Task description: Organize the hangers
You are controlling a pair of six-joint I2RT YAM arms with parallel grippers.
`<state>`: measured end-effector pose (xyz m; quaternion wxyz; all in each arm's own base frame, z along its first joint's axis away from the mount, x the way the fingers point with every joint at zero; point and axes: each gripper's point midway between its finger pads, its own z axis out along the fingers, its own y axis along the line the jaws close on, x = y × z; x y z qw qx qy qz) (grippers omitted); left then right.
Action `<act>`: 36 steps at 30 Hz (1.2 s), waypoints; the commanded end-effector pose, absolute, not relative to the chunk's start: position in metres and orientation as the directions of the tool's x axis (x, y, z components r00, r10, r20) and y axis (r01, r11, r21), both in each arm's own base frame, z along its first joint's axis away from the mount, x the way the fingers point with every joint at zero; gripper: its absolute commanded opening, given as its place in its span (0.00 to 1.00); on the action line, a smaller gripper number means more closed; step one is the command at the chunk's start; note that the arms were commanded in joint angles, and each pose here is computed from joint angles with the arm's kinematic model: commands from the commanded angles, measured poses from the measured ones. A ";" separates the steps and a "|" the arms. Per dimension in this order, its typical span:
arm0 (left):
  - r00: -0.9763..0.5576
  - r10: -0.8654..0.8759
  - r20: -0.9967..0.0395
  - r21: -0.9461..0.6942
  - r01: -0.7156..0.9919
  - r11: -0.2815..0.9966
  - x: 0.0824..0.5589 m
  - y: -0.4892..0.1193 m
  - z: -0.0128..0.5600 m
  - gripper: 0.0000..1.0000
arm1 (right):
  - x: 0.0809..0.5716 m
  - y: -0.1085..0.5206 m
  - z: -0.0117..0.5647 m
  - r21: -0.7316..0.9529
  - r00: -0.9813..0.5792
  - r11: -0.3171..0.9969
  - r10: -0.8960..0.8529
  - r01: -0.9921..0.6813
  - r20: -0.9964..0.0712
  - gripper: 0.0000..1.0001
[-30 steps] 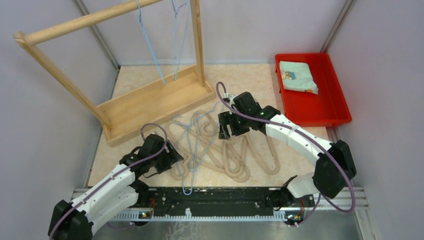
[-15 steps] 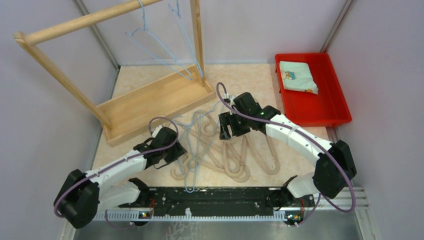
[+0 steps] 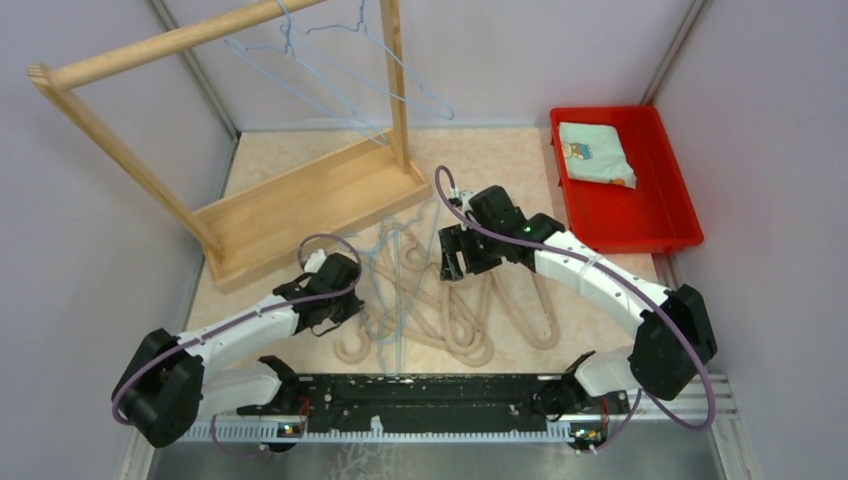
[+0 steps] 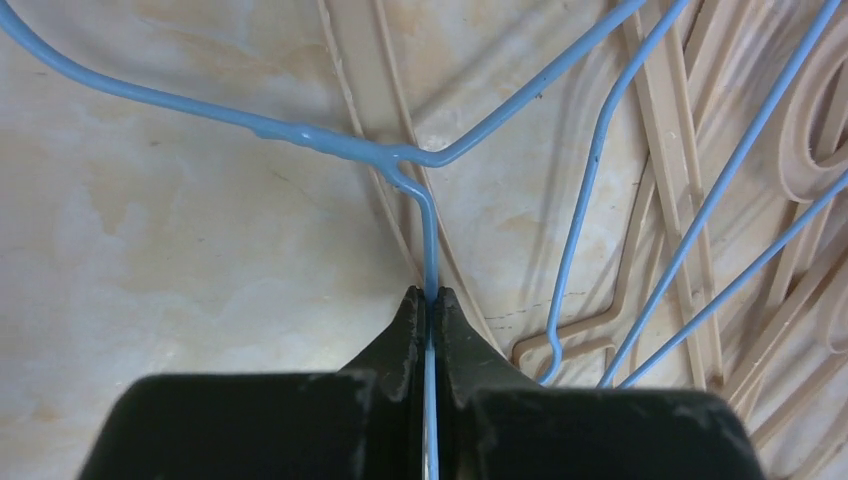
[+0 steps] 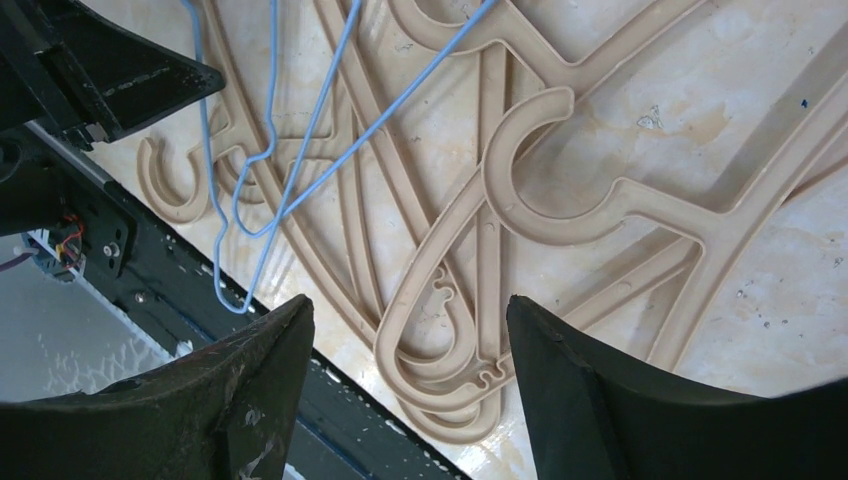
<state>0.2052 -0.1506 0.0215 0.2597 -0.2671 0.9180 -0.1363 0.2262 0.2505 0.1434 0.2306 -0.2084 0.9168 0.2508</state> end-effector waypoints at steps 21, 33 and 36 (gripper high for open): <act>-0.669 -0.290 -0.685 -0.045 -0.359 0.932 0.226 -0.084 0.150 0.00 | 0.241 0.273 0.194 0.400 -0.729 0.698 -0.257 -0.594 -0.634 0.59; -0.649 -0.290 -0.703 -0.144 -0.270 0.952 0.236 -0.103 0.191 0.00 | 0.239 0.283 0.232 0.440 -0.712 0.651 -0.226 -0.618 -0.665 0.45; -0.640 -0.300 -0.708 -0.192 -0.234 0.953 0.236 -0.110 0.202 0.00 | 0.239 0.282 0.232 0.438 -0.713 0.654 -0.228 -0.617 -0.663 0.44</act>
